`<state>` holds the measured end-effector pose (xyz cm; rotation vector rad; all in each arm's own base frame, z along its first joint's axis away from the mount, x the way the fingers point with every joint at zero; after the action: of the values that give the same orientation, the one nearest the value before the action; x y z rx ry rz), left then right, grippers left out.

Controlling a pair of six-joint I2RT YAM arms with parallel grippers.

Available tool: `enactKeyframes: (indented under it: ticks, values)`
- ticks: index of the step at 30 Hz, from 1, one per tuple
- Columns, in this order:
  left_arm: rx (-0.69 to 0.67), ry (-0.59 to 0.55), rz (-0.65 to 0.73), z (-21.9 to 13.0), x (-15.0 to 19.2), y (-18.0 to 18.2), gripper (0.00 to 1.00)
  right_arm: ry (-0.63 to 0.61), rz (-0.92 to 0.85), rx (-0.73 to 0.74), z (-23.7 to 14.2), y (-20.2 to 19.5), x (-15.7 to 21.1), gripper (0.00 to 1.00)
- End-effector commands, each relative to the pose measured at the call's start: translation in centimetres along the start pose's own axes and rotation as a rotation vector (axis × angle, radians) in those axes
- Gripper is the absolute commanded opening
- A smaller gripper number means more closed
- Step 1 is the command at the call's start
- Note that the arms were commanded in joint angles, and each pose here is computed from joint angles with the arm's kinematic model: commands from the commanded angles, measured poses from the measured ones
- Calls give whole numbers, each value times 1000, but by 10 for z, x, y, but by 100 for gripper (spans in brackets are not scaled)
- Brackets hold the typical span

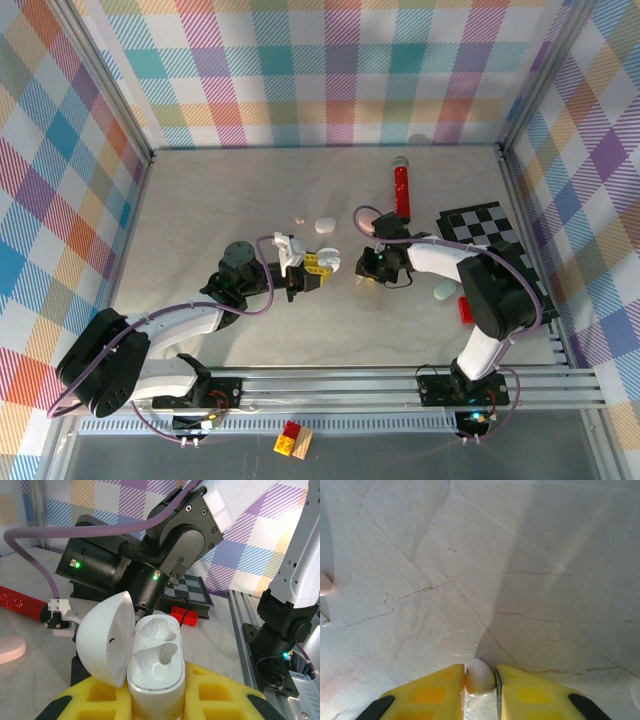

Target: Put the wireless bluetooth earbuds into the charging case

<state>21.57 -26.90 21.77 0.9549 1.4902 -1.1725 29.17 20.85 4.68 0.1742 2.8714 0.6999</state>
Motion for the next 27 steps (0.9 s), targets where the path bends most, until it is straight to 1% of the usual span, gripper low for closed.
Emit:
enactKeyframes:
  ticks: [1,8,12,19,23,27]
  values:
    - [10,-22,38,0,-12,0,13,6,5,-13,0,5,-1,20]
    - [13,-21,35,1,-13,1,13,0,-4,-1,-2,3,0,16]
    - [7,-21,34,1,-13,2,13,-41,-20,1,-7,2,-2,16]
    - [-1,-14,29,3,-10,5,13,-167,-129,-27,-29,9,-12,16]
    - [-12,-11,24,5,-9,8,13,-264,-237,-70,-49,18,-17,17]
    - [-31,-4,14,7,-7,13,13,-368,-368,-97,-77,27,-18,17]
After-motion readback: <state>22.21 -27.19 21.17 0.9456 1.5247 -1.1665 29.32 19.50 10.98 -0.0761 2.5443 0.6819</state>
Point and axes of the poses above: each hand's point on the last joint's axis, 136 mm out from that joint toward the fingers, its own z axis out along the fingers, its own y axis along the line the jaws close on, x = y × z, the point moved 3 cm from there along -z, back along the fingers, and after that the axes turned 3 degrees about -z, right-handed, at the moved point
